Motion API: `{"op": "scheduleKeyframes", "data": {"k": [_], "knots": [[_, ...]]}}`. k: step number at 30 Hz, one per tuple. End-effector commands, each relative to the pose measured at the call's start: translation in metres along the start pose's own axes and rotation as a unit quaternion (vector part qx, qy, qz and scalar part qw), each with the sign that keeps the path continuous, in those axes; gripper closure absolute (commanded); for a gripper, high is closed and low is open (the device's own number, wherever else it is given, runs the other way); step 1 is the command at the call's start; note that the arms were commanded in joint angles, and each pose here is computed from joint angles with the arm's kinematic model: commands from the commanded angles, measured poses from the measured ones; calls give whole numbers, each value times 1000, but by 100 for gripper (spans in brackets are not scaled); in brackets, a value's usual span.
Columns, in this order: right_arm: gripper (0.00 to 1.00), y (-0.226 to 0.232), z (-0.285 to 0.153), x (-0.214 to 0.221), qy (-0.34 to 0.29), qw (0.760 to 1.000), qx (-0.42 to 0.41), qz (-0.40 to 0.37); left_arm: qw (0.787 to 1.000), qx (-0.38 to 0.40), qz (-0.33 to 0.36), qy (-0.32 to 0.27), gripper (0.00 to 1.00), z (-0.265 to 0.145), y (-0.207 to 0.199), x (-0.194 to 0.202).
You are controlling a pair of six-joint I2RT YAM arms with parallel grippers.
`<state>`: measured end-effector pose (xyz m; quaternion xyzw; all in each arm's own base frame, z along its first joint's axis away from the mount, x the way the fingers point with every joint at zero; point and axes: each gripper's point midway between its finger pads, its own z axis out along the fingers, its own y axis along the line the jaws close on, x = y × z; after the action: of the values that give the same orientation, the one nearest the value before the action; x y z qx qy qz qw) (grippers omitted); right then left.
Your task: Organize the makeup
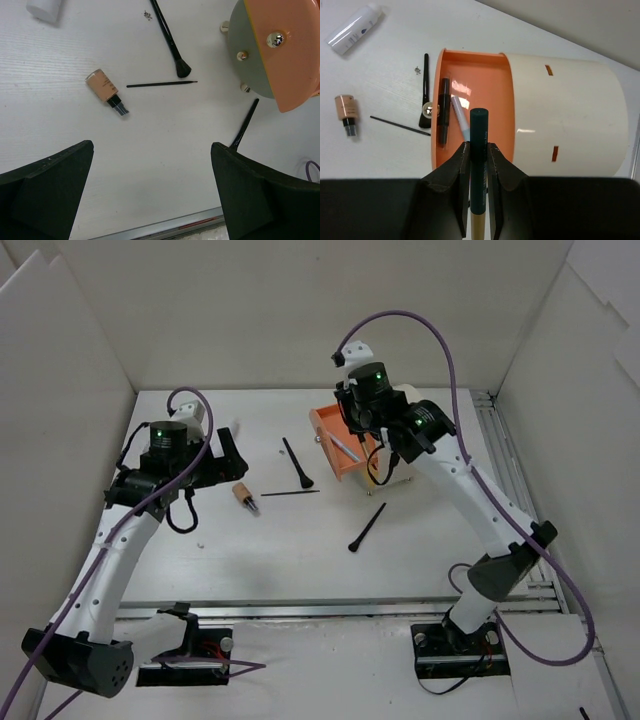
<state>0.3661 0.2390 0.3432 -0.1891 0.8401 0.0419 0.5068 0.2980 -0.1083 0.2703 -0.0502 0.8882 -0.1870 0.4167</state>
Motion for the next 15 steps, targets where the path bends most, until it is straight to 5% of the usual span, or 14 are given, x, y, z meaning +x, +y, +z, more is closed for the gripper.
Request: {"op": "scheduleKeyframes", "data": {"k": [1,7,15], "knots": [[100,-8,22,-24,-23,1000,-2,-15,998,40,4,-43,0,-8,-16,-19],[98,-8,69,-25,-15,1000,-11,-6,997,58,4,-42,1,-6,-21,-17],[60,-19,77,-34,-24,999,-22,36,993,114,15,-38,3,11,-44,-20]]}}
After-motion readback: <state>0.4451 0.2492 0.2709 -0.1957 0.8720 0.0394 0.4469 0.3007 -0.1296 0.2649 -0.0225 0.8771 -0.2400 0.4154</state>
